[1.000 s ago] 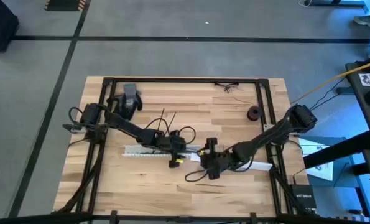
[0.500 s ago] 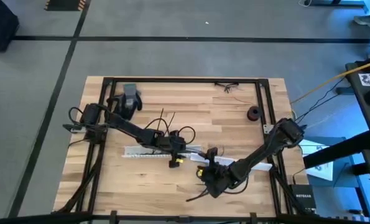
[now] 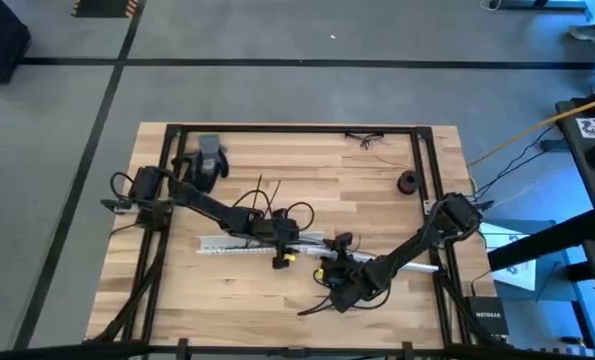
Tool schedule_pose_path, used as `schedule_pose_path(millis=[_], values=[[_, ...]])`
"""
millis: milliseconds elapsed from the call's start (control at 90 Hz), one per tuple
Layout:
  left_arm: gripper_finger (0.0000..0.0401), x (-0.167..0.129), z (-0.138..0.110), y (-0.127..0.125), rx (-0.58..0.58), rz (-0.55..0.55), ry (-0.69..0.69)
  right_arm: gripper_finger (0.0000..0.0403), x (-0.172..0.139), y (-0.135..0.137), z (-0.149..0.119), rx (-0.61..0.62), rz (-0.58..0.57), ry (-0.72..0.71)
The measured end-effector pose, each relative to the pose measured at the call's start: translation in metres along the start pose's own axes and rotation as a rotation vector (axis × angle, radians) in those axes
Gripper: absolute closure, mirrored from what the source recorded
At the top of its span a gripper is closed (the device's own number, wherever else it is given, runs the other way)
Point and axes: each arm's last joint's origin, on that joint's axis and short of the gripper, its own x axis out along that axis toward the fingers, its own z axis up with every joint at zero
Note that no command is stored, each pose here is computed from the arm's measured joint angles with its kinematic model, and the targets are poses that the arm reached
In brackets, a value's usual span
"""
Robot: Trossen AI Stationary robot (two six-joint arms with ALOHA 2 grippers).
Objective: Ziptie cables
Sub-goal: Close the white cable duct
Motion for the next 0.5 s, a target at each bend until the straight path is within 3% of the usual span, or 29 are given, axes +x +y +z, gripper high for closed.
schedule_pose_path(millis=[289,500], values=[[0.0166,0.000,0.000,-0.001,0.003,-0.011,0.003,0.0192,-0.004,0.000,0.006,0.015,0.104,0.049],[0.0166,-0.001,-0.001,-0.002,0.015,-0.013,0.012,0.0294,-0.018,-0.010,0.015,0.004,0.237,0.185]])
